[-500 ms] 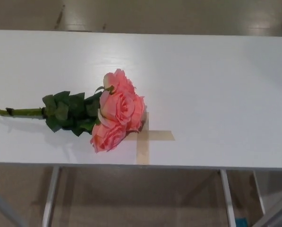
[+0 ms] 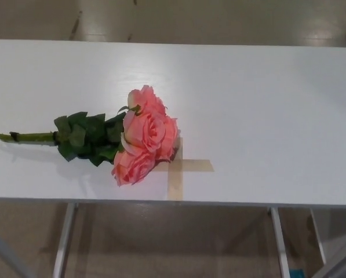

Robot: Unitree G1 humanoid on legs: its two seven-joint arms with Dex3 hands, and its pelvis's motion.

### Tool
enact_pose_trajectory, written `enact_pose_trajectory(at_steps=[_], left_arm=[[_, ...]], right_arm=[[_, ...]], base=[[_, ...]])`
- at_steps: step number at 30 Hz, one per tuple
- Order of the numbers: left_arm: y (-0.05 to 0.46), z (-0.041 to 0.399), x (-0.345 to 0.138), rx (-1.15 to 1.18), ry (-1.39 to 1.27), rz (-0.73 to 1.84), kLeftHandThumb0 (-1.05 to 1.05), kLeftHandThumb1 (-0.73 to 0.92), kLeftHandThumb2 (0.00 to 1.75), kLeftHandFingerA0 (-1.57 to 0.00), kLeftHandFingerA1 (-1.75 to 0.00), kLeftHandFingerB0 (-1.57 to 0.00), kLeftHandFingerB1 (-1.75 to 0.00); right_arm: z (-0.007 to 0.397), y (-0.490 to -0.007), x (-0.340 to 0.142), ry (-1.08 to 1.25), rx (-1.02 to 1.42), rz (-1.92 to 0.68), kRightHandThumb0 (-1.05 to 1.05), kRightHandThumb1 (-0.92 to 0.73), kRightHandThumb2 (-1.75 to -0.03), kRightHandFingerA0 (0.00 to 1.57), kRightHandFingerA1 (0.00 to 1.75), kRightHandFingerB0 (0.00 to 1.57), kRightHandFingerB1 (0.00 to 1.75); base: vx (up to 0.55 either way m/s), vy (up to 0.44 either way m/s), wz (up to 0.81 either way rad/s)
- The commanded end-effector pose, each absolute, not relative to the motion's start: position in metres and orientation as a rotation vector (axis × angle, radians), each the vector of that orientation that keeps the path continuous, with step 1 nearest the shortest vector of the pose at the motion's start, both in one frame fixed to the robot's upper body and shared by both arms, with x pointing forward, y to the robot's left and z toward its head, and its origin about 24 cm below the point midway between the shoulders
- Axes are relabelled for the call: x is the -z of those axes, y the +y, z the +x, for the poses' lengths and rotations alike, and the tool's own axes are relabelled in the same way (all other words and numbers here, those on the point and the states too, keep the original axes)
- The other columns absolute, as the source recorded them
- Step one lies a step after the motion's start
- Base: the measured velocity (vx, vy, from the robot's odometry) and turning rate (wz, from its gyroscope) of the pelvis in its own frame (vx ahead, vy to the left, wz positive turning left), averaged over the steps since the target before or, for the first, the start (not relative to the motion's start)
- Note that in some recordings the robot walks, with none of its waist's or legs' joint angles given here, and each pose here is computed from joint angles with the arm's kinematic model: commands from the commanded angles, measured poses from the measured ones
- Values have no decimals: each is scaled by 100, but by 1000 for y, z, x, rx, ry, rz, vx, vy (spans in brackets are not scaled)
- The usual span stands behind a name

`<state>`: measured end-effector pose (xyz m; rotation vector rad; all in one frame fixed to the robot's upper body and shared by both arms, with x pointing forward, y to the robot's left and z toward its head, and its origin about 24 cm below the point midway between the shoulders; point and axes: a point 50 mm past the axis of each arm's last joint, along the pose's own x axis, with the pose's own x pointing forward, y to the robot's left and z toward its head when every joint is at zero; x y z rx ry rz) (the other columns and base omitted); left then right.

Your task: Use the left hand to pick up the rose and passes it to a human.

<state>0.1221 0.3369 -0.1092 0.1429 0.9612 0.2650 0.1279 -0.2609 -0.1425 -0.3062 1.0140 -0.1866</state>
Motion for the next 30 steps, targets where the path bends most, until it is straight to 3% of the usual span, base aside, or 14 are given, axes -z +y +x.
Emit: enact_pose_trajectory(at_steps=[1, 10, 13, 14, 16, 21, 23, 26, 27, 28, 29, 30], left_arm=[[343, 122, 94, -184, 776, 135, -51, 35, 63, -27, -40, -18, -35], [360, 111, 45, -140, 479, 225, -55, 36, 65, -26, -40, -18, -36], [358, 99, 20, -117, 361, 302, -56, 38, 67, -33, -42, -19, -37], [356, 96, 8, -111, 315, 349, -52, 44, 54, -42, -36, -27, -31], [354, 90, -8, -112, 246, 412, -53, 46, 55, -51, -37, -36, -34], [351, 86, -20, -116, 205, 436, -53, 46, 55, -51, -37, -36, -34], [347, 85, -60, -128, 0, 481, -53, 46, 55, -52, -38, -37, -33], [346, 85, -63, -129, -4, 481, -53, 46, 55, -52, -38, -37, -33], [342, 96, -85, -134, -128, 540, -52, 46, 55, -49, -41, -36, -33], [340, 100, -92, -135, -164, 555, -59, 40, 70, -45, -49, -33, -41], [338, 105, -99, -133, -207, 567, -58, 39, 69, -42, -49, -32, -41], [337, 108, -103, -132, -230, 571, -52, 46, 53, -46, -41, -36, -32]], right_arm=[[126, -264, 142, 1006, 208, -310, -58, -58, -90, 60, 60, 38, 49], [127, -266, 140, 991, 219, -339, -59, -58, -90, 60, 60, 33, 47], [126, -266, 140, 987, 225, -333, -60, -58, -90, 60, 60, 33, 47], [127, -267, 140, 983, 230, -328, -60, -58, -90, 60, 60, 33, 47], [128, -266, 140, 984, 230, -329, -60, -58, -90, 60, 60, 33, 47], [128, -266, 140, 985, 227, -330, -60, -58, -90, 60, 60, 33, 47], [129, -267, 139, 984, 229, -320, -60, -58, -90, 60, 60, 33, 47], [129, -267, 139, 984, 229, -319, -60, -58, -90, 60, 60, 33, 47], [132, -266, 139, 981, 226, -322, -60, -59, -90, 60, 60, 34, 47], [132, -266, 139, 980, 225, -322, -60, -59, -90, 60, 60, 34, 47], [133, -266, 138, 978, 225, -321, -61, -59, -90, 60, 60, 34, 48], [133, -267, 138, 977, 224, -323, -61, -59, -91, 60, 61, 34, 48]], base=[[0, 0, 0], [0, 0, 0], [0, 0, 0], [0, 0, 0], [0, 0, 0], [0, 0, 0], [0, 0, 0], [0, 0, 0], [0, 0, 0], [0, 0, 0], [0, 0, 0], [0, 0, 0]])
